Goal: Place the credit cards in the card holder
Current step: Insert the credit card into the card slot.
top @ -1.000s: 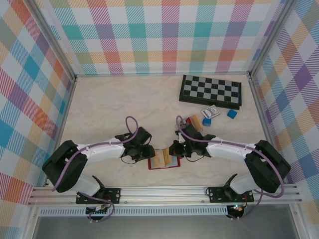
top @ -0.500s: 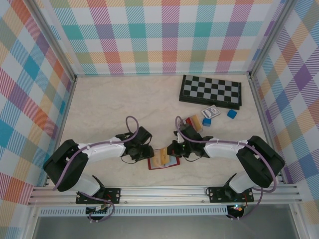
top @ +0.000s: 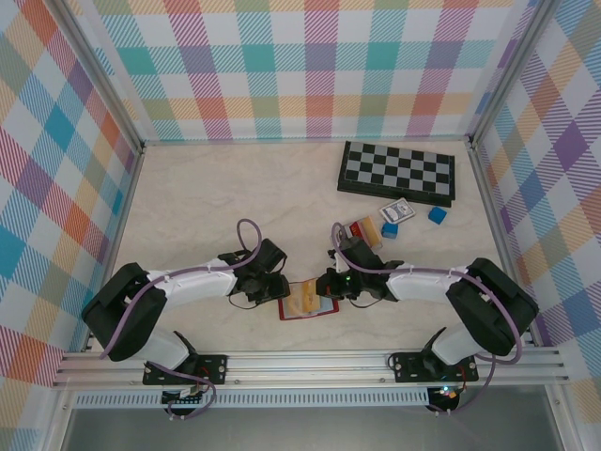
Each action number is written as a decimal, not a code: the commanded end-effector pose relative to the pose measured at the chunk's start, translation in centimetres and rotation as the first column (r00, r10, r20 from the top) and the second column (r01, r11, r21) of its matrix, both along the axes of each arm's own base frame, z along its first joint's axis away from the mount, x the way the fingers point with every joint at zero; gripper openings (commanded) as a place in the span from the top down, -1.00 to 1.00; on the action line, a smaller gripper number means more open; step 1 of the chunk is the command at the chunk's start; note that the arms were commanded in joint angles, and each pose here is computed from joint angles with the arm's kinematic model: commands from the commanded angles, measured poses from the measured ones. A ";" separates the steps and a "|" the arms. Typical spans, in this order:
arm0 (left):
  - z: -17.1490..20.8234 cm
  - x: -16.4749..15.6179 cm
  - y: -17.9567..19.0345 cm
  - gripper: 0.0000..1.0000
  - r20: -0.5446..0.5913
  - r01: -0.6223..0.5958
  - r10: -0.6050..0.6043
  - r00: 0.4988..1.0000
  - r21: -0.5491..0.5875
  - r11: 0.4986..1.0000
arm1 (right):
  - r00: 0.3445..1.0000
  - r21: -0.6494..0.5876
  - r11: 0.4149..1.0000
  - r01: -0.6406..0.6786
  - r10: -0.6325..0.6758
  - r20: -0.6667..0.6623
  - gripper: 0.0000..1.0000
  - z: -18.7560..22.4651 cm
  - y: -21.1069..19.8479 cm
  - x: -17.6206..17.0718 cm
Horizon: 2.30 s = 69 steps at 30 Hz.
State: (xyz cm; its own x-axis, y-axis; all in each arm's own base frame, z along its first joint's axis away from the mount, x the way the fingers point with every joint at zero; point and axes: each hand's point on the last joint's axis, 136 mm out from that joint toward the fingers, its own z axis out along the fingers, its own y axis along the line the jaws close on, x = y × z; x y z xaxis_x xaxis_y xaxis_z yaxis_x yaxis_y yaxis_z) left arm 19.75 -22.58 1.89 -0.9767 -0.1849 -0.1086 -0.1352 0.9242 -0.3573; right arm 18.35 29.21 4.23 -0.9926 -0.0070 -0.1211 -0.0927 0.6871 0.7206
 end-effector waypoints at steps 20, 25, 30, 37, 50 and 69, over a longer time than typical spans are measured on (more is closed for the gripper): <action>-0.5 -0.3 -2.2 0.21 -0.022 0.028 -0.030 0.999 -0.075 0.997 | 0.989 0.016 0.991 -0.136 0.137 -0.048 0.97 -0.5 0.8 -1.7; -0.5 -0.3 -2.1 0.21 -0.022 0.028 -0.030 0.999 -0.072 0.997 | 0.986 0.007 0.988 -0.156 0.156 -0.063 0.99 -0.6 -0.4 -2.6; -0.5 -0.3 -2.4 0.22 -0.027 0.031 -0.034 0.999 -0.080 0.996 | 0.982 0.020 0.984 -0.176 0.177 -0.072 1.00 -0.7 0.1 -2.4; -0.1 -0.1 -2.2 0.21 -0.015 0.021 -0.022 1.000 -0.076 0.997 | 0.989 0.018 0.990 -0.137 0.137 -0.062 1.00 -0.1 -1.1 -1.7; -0.4 -0.4 -2.2 0.25 -0.022 0.012 -0.014 1.000 -0.089 0.996 | 0.996 0.073 0.995 -0.069 0.072 -0.044 1.00 -0.4 0.8 -0.7; -0.8 -1.0 -2.1 0.29 -0.030 0.013 -0.016 0.999 -0.106 0.994 | 0.999 0.046 0.998 0.030 -0.029 -0.019 0.98 -1.1 0.7 0.0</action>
State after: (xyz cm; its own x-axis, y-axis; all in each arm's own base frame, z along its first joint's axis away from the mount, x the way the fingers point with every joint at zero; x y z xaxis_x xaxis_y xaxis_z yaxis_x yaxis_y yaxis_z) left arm 19.89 -22.81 1.92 -0.9705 -0.2141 -0.1111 -0.1565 0.9093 -0.3855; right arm 17.80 29.46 3.75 -0.9971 -0.0016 -0.0762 -0.0599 0.6342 0.7708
